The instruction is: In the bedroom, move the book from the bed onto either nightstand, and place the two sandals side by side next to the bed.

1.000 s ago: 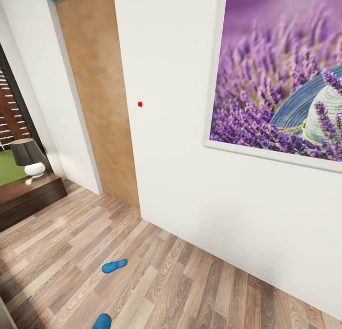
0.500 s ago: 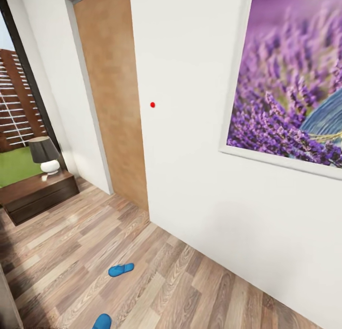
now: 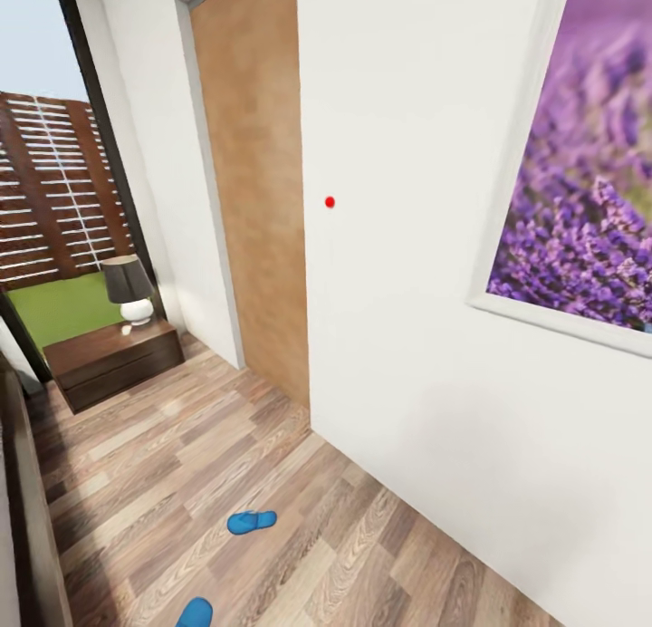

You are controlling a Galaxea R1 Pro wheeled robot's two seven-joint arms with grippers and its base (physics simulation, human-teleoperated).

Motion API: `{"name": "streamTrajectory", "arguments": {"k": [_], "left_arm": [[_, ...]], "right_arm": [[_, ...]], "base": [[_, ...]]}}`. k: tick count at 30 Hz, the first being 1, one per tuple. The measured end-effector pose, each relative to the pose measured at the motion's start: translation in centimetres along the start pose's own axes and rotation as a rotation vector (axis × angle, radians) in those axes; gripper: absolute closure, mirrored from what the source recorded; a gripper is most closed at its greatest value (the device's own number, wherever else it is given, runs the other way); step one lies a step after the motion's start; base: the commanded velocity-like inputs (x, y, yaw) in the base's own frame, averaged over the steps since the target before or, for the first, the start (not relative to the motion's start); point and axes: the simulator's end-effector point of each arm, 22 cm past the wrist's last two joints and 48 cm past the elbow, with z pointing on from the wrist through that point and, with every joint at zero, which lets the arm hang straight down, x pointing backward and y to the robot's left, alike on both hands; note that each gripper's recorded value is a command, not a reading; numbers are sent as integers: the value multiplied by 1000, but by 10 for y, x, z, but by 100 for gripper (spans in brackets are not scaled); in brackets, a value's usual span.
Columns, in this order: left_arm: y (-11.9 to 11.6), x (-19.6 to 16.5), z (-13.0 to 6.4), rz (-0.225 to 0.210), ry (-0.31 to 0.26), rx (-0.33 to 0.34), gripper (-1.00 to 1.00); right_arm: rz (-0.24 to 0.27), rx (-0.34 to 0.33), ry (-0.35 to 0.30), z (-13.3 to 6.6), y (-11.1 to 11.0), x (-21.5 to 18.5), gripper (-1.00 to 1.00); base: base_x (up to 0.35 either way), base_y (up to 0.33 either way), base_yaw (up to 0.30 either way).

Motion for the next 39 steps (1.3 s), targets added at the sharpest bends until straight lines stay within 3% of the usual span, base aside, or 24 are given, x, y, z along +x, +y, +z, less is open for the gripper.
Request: {"name": "streamTrajectory", "arguments": {"k": [11,39], "left_arm": [[0,0,0,0,-1,-1,100],[0,0,0,1,-1,-1,100]], "right_arm": [[0,0,0,0,0,0,-100],[0,0,0,0,0,0,-100]], "base": [[219,-13,103],[184,-65,283]]}}
